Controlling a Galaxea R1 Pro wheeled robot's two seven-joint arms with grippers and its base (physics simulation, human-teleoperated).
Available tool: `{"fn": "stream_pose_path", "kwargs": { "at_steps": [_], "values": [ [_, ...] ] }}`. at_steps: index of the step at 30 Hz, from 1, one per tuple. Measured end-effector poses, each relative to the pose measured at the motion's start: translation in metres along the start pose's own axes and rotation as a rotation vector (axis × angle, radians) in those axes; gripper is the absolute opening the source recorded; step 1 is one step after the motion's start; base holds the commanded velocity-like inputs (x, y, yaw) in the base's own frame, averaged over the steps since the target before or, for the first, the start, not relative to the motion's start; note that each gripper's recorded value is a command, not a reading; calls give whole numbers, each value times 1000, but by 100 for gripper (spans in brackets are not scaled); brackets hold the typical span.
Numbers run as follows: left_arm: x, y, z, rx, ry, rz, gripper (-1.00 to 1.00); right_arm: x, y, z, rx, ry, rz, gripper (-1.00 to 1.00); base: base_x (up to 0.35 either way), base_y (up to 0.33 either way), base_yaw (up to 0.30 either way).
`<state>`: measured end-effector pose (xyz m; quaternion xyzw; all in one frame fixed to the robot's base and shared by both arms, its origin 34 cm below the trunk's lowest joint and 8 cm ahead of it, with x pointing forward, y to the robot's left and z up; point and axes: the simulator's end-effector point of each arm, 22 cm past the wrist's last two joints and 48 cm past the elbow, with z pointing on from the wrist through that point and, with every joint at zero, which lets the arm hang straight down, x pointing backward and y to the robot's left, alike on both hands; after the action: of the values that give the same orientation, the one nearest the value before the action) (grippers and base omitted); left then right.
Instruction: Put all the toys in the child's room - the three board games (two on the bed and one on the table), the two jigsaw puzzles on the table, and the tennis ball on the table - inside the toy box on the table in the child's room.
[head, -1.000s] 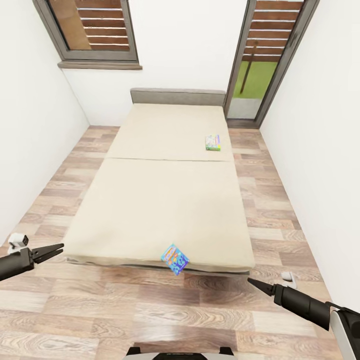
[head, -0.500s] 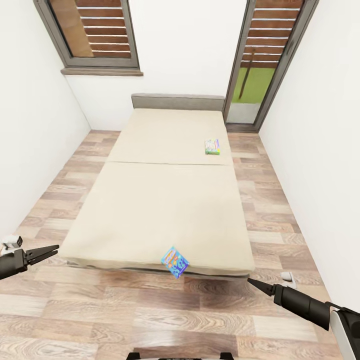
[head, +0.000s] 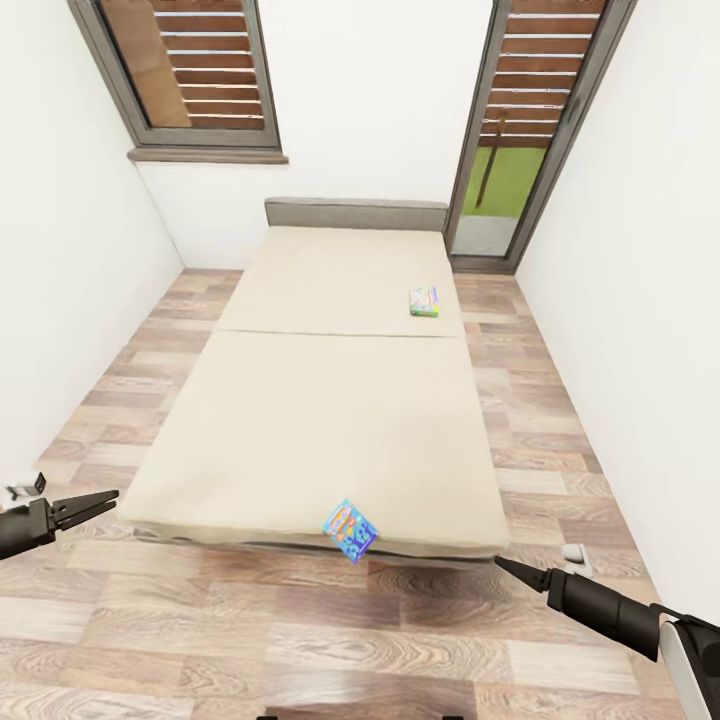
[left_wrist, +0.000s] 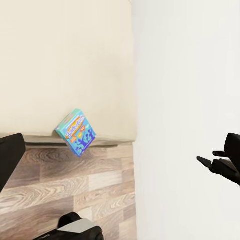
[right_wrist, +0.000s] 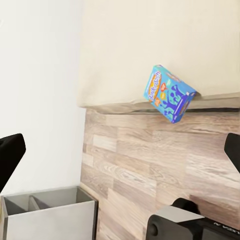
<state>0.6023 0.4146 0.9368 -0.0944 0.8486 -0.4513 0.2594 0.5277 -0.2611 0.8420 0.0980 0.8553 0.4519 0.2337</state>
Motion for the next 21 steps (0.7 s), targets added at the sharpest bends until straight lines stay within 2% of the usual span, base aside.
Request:
{"fn": "stream_pose_path", "kwargs": {
  "at_steps": [21],
  "values": [
    [-8,-14,-7,13,-20,25,100,-9,11,-4,-12,-18,-25,100,0,0,0]
  ]
}}
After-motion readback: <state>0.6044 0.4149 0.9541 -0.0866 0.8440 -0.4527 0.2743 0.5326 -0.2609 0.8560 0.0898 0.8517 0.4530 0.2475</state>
